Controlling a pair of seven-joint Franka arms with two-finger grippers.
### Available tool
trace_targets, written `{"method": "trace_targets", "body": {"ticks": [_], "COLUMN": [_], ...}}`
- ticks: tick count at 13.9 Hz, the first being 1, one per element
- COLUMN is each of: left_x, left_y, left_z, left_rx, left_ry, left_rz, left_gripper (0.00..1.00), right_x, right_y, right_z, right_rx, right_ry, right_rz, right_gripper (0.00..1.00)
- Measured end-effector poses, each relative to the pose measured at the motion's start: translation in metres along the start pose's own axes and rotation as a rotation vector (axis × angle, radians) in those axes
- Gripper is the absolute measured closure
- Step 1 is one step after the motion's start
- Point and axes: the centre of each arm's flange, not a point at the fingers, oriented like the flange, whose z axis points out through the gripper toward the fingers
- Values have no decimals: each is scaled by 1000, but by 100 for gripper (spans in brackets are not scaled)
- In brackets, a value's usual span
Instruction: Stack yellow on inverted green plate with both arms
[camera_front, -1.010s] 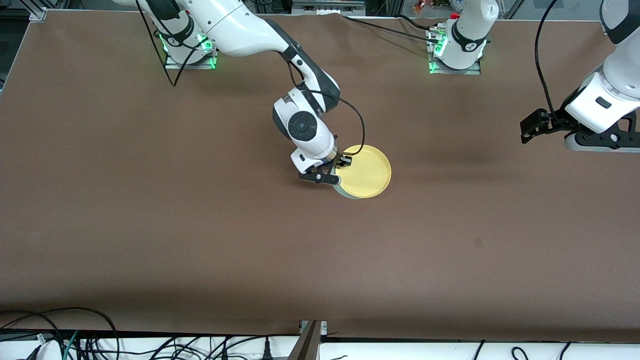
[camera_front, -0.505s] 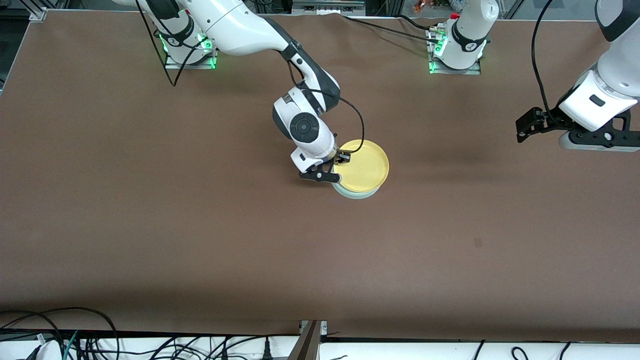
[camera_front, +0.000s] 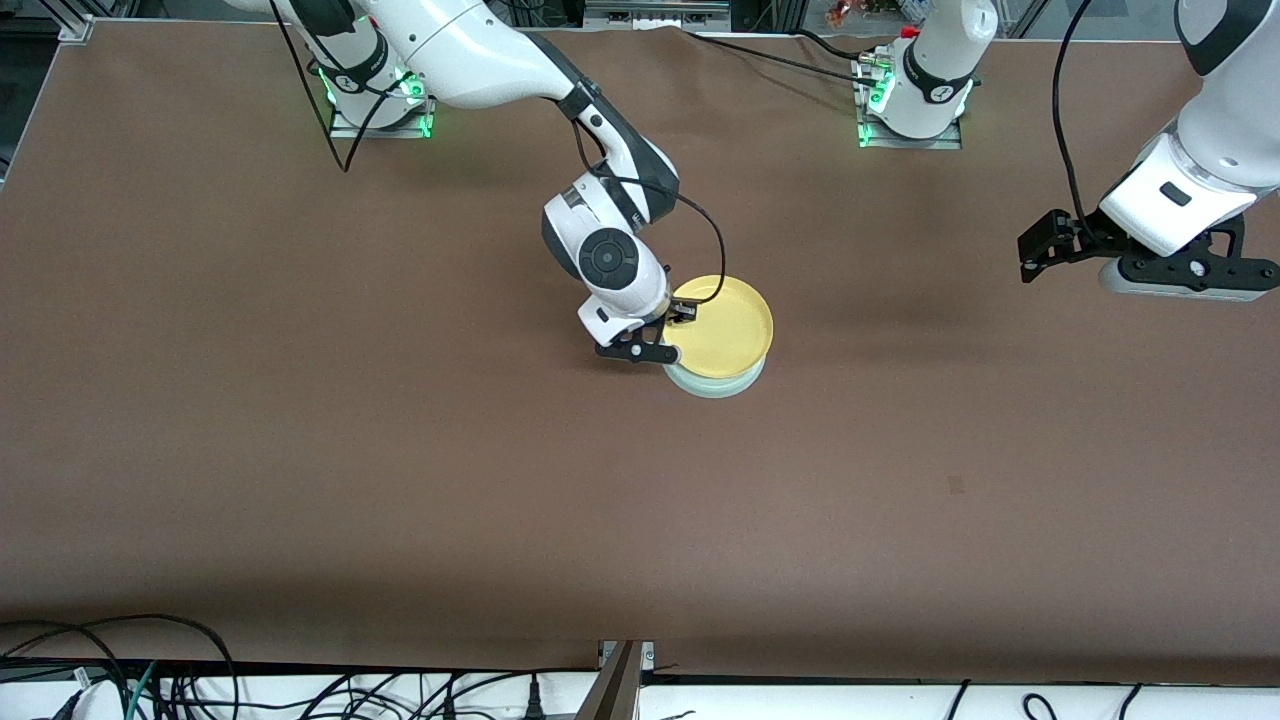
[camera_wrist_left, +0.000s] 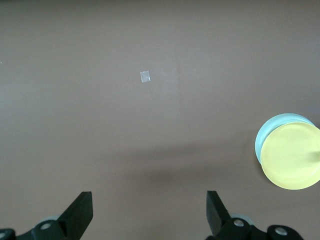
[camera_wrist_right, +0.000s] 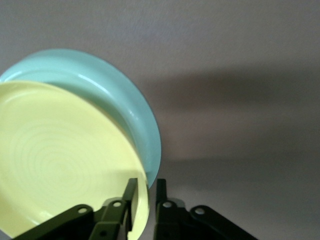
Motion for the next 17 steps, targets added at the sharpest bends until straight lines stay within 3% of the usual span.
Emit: {"method": "trace_targets", "body": {"ticks": [5, 7, 9, 13, 17], "left_x": [0, 0, 0, 0, 0], "left_y": [1, 1, 1, 1, 1], "left_z": [-1, -1, -1, -1, -1], "left_rx": [0, 0, 0, 0, 0], "left_ry": [1, 1, 2, 2, 2], "left_rz": [2, 2, 2, 2, 2], "left_gripper": [0, 0, 0, 0, 0], "right_x": [82, 111, 132, 161, 183], "right_y": [64, 103, 141, 231, 332], "right_z": [-110, -150, -176, -227, -287], "right_rx": [-46, -87, -138, -255, -221], "right_ry": [157, 188, 189, 101, 41], "right_rz": [42, 26, 3, -125, -105], "right_gripper": [21, 2, 0, 0, 0]}}
